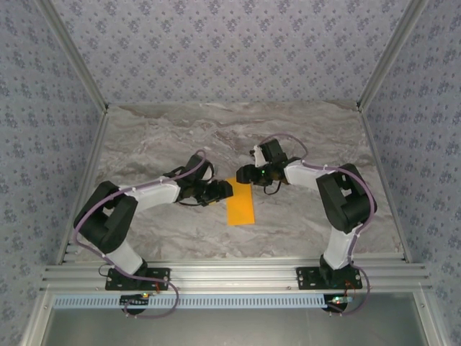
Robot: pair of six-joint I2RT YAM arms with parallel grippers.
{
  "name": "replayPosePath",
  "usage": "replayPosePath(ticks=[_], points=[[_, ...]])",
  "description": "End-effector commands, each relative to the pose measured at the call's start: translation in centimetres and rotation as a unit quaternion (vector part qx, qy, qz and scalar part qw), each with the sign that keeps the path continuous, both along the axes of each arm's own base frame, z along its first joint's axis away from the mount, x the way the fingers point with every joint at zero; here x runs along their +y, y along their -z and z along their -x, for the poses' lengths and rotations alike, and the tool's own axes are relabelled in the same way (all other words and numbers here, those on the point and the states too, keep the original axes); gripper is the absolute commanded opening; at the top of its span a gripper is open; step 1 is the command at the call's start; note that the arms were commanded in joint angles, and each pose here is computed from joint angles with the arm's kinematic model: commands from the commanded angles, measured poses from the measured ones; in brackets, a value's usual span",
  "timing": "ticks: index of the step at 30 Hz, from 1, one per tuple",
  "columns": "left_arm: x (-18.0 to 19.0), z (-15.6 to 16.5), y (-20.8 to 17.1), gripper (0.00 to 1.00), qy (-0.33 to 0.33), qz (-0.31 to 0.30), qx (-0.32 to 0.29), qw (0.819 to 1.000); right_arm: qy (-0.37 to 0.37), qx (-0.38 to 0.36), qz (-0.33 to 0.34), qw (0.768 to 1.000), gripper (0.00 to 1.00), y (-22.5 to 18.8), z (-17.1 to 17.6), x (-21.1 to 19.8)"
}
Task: Fold a paper plane with a square sheet of paper (fold left side to right side)
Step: Third fold the triangle at the center of the table.
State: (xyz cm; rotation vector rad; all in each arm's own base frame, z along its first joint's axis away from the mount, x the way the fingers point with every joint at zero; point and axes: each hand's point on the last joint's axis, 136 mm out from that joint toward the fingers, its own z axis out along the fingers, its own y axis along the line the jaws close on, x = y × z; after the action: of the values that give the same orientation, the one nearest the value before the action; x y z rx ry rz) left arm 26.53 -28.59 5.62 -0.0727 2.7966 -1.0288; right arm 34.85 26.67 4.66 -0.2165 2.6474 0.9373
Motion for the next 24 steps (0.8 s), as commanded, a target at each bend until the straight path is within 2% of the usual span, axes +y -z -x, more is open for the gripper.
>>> replayPosePath(ticks=[1, 6, 11, 24], points=[[-0.3, 0.3, 0.6, 0.66, 0.004, 0.007, 0.012, 1.0, -0.013, 0.016, 0.013, 1.0, 0.61, 1.3, 0.2, 0.2], [-0.7, 0.6, 0.9, 0.65, 0.013, 0.011, 0.021, 1.0, -0.019, 0.039, 0.044, 0.998, 0.55, 3.5, 1.0, -0.6], [-1.3, 0.9, 1.2, 0.63, 0.022, 0.015, 0.028, 0.999, -0.022, 0.042, 0.06, 0.997, 0.5, 4.0, 1.4, -1.1], [-2.5, 1.4, 1.9, 0.51, 0.037, 0.014, 0.039, 0.998, -0.024, 0.044, 0.061, 0.997, 0.48, 4.1, 1.6, -1.2]])
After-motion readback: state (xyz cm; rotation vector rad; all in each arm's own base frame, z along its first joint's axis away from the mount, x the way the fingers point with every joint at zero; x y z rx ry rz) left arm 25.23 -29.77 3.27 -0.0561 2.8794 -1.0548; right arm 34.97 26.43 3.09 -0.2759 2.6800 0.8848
